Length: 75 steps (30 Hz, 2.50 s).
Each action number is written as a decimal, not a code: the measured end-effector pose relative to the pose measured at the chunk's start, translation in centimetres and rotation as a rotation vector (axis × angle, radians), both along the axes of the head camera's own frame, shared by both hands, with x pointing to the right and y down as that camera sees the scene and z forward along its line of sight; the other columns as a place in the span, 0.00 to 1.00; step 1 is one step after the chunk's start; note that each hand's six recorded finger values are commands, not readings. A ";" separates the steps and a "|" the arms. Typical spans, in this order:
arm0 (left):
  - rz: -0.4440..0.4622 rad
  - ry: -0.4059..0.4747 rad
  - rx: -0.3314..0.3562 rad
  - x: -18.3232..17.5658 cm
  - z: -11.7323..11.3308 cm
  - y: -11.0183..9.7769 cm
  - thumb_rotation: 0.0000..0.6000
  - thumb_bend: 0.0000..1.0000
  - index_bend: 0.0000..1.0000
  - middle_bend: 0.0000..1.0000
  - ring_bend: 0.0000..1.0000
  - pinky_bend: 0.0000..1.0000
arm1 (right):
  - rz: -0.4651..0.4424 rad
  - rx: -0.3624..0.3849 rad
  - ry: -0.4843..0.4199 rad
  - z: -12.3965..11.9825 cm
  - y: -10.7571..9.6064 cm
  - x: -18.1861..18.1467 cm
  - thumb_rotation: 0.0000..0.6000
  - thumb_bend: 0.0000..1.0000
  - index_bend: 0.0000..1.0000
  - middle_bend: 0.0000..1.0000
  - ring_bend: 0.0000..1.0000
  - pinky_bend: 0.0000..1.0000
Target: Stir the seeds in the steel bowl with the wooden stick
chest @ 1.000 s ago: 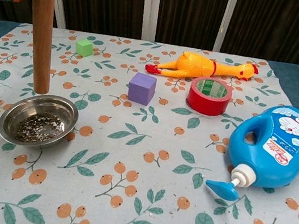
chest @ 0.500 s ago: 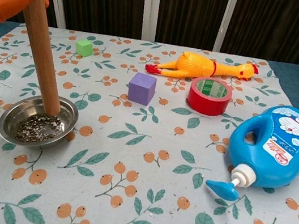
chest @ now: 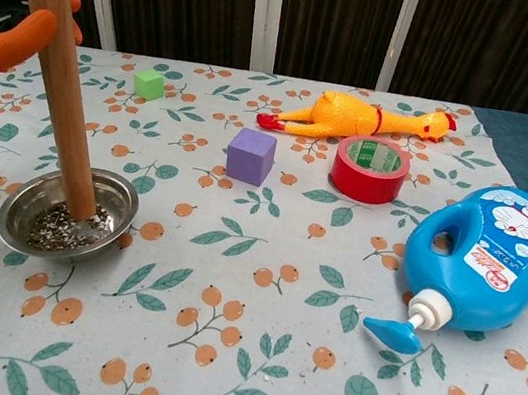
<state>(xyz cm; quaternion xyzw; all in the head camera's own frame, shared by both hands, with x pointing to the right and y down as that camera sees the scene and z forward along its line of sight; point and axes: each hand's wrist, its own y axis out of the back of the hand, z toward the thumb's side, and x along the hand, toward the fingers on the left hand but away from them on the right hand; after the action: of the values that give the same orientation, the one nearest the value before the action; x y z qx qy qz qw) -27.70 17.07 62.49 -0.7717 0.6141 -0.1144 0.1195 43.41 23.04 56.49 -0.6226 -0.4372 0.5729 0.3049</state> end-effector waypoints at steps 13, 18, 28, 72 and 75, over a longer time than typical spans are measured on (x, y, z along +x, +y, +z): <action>0.038 -0.011 -0.017 -0.1 2.1 -0.3 1.00 0.84 0.61 0.70 0.19 0.00 | 0.010 -0.007 -0.007 0.1 0.1 0.1 1.00 0.40 0.00 0.00 0.00 0.00; 0.052 -0.017 -0.026 -0.2 2.8 -0.1 1.00 0.84 0.61 0.70 0.19 0.00 | 0.023 -0.008 -0.009 0.1 0.1 0.2 1.00 0.40 0.00 0.00 0.00 0.00; 0.076 -0.043 -0.050 -0.8 4.5 1.0 1.00 0.84 0.61 0.70 0.19 0.00 | 0.039 -0.017 -0.013 0.2 0.1 0.2 1.00 0.40 0.00 0.00 0.00 0.00; 0.089 -0.013 0.010 -0.2 3.1 0.9 1.00 0.84 0.63 0.71 0.19 0.00 | 0.043 -0.006 -0.017 0.1 -0.1 0.2 1.00 0.40 0.00 0.00 0.00 0.00; 0.079 -0.010 0.001 -0.5 3.5 1.3 1.00 0.84 0.63 0.71 0.19 0.00 | 0.040 -0.002 -0.012 0.1 -0.1 0.2 1.00 0.40 0.00 0.00 0.00 0.00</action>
<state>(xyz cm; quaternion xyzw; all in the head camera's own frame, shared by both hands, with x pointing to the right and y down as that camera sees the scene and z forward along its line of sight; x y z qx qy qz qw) -28.23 18.34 66.01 -0.7948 0.5825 -0.1130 0.1271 43.60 22.96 56.54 -0.6175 -0.4507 0.5756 0.2901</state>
